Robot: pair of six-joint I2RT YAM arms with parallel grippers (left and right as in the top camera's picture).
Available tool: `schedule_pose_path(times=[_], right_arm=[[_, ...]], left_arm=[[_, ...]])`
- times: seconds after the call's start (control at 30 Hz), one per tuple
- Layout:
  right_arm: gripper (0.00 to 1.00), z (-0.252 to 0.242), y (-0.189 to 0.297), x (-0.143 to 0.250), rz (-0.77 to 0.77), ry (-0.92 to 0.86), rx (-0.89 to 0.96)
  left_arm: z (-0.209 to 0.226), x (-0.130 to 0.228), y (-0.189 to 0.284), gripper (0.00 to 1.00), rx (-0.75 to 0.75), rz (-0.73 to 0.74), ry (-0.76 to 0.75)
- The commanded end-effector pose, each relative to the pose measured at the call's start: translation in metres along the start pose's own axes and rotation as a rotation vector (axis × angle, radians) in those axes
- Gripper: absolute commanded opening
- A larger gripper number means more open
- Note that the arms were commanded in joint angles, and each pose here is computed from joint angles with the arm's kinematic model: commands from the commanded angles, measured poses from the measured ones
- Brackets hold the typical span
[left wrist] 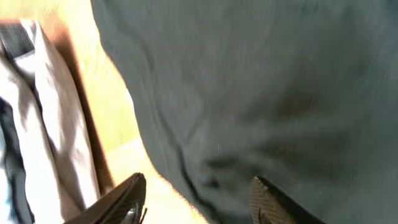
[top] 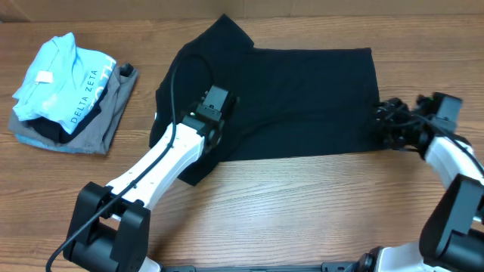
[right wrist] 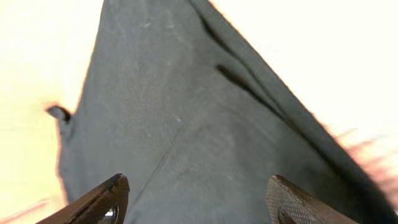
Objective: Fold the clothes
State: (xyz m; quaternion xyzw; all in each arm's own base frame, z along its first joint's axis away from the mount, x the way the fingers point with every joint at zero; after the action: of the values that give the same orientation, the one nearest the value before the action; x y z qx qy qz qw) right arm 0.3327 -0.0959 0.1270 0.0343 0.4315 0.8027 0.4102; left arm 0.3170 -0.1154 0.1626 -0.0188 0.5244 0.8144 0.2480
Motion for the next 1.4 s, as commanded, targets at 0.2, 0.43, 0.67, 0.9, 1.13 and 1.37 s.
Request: schedule_pose_path(times=[0.2,0.43,0.67,0.9,1.13,1.37], right_arm=[[0.74,0.017,0.031,0.001,0.081,-0.006,-0.229],[0.74,0.025,0.037,0.02,0.169,0.005,-0.22],[0.74,0.026,0.034,0.03,0.211,0.035,-0.189],[0.74,0.031,0.029,0.034,0.223,0.06,-0.167],[0.74,0.032,0.028,0.036,0.227,0.064,-0.162],[0.74,0.032,0.028,0.036,0.228,0.063,-0.162]], left_arm=[[-0.006,0.009,-0.002,0.7,0.262,0.14,0.188],[0.021,0.008,-0.04,0.72,0.39,0.202,0.358],[0.031,0.016,-0.072,0.61,0.607,0.307,0.525],[0.039,0.018,-0.078,0.59,0.509,0.304,0.546],[0.05,0.013,-0.084,0.63,0.457,0.26,0.597],[0.049,0.017,-0.087,0.62,0.455,0.286,0.603]])
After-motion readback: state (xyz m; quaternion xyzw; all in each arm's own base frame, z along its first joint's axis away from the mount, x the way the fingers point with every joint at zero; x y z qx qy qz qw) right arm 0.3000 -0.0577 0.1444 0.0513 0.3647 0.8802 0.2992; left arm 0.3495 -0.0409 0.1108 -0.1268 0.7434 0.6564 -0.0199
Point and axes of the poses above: each gripper's point midway between its finger pads, its own y axis back along the fingers, its own z axis along the line the jaws close on, x = y × z, the point moved 9 cm from there along y, back along the fingers, and after that the axes turned 12 degrees about y, right-handed, at the moved point
